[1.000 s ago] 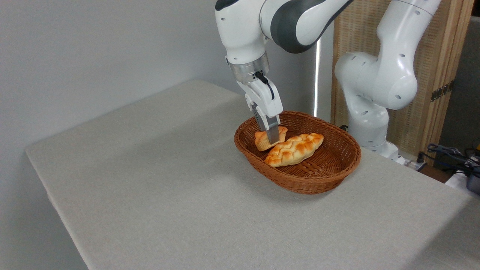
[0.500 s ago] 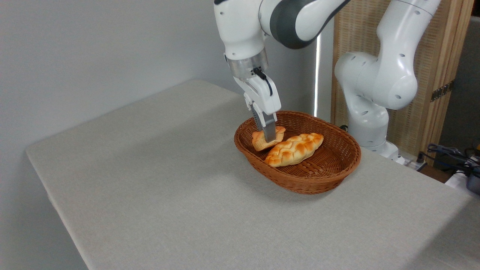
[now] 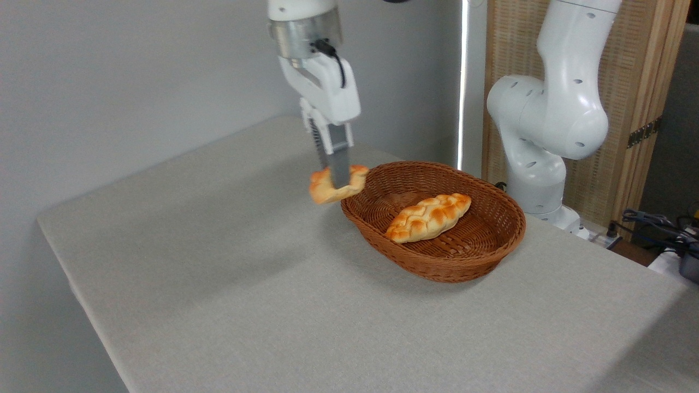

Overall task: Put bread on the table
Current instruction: 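Lift the roll out of the basket and carry it onto the table, then lower the roll onto the table and open the gripper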

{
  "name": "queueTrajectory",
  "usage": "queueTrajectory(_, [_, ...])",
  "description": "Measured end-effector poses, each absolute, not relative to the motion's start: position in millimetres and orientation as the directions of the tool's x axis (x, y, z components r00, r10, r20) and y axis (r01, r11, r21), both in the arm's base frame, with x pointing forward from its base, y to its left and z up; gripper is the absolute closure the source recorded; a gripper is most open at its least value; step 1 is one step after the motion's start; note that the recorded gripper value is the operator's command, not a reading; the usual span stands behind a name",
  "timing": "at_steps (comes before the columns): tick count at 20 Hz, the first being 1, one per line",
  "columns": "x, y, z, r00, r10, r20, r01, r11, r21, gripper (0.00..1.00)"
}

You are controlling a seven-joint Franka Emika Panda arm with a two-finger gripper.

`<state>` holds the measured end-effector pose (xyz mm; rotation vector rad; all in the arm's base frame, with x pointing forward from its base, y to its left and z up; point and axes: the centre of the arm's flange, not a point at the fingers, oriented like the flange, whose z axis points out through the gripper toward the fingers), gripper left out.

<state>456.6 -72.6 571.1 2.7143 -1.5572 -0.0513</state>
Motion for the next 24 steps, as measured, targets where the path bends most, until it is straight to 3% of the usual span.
queueTrajectory(2, [478.0,-77.2,569.4,0.504,-0.863,-0.029,-0.863,-0.505,0.027,0.81])
queueTrajectory(3, [491.7,-84.9,560.6,0.497,-0.867,-0.040,-0.867,-0.498,0.033,0.73])
queueTrajectory(5, [517.9,-108.6,533.7,0.470,-0.882,-0.045,-0.882,-0.471,0.027,0.66])
queueTrajectory(6, [529.6,-123.5,517.8,0.453,-0.891,-0.040,-0.891,-0.454,0.017,0.43])
queueTrajectory(7, [537.2,-135.5,504.9,0.440,-0.897,-0.039,-0.898,-0.441,0.013,0.00])
queueTrajectory(11, [548.8,-159.3,474.6,0.408,-0.911,-0.052,-0.912,-0.410,0.029,0.00])
queueTrajectory(24, [545.1,-176.0,469.8,0.379,-0.923,-0.056,-0.923,-0.382,0.038,0.00])
